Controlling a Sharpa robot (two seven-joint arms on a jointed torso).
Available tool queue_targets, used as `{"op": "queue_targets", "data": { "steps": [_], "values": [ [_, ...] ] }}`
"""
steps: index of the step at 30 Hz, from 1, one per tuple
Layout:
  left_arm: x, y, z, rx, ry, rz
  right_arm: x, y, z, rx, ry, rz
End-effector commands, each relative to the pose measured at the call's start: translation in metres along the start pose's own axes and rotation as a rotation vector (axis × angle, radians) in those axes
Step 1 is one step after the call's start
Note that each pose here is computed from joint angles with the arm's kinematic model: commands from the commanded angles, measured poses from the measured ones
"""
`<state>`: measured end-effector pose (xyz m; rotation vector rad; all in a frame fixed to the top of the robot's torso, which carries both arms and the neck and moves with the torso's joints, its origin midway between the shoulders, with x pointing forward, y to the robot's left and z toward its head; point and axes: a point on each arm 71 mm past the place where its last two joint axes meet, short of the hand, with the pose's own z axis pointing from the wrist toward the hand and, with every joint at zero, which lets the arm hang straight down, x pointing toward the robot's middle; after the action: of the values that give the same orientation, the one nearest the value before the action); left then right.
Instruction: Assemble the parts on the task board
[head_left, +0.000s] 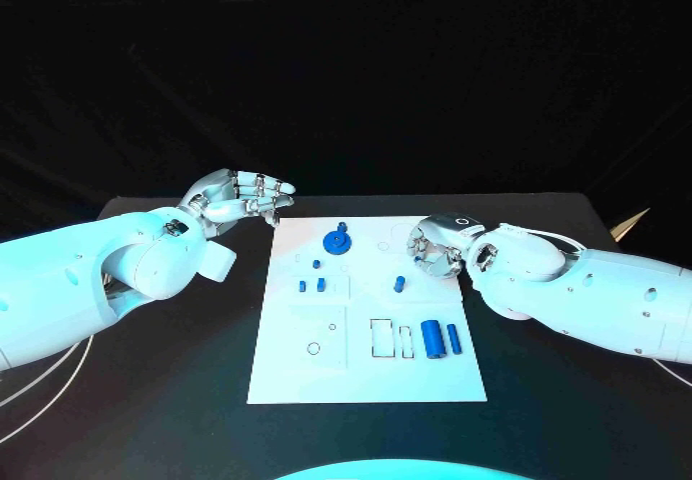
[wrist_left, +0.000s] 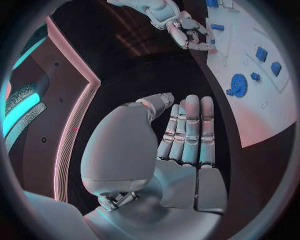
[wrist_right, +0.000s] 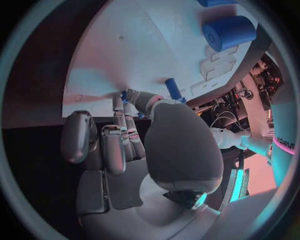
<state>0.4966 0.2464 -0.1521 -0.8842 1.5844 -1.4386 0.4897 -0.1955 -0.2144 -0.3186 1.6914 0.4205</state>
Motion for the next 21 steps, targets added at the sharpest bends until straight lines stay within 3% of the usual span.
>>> {"op": "queue_targets", "data": {
  "steps": [1, 21],
  "values": [
    [0.0014, -0.0016, 0.0, 0.012, 0.001, -0.014, 0.0109, 0.0027, -0.0015, 0.002, 0.054, -0.038],
    [0.0023, -0.0009, -0.0014, -0.001, 0.013, -0.003, 0.0196, 0.0102, -0.0022, 0.017, 0.089, -0.104]
  ]
}}
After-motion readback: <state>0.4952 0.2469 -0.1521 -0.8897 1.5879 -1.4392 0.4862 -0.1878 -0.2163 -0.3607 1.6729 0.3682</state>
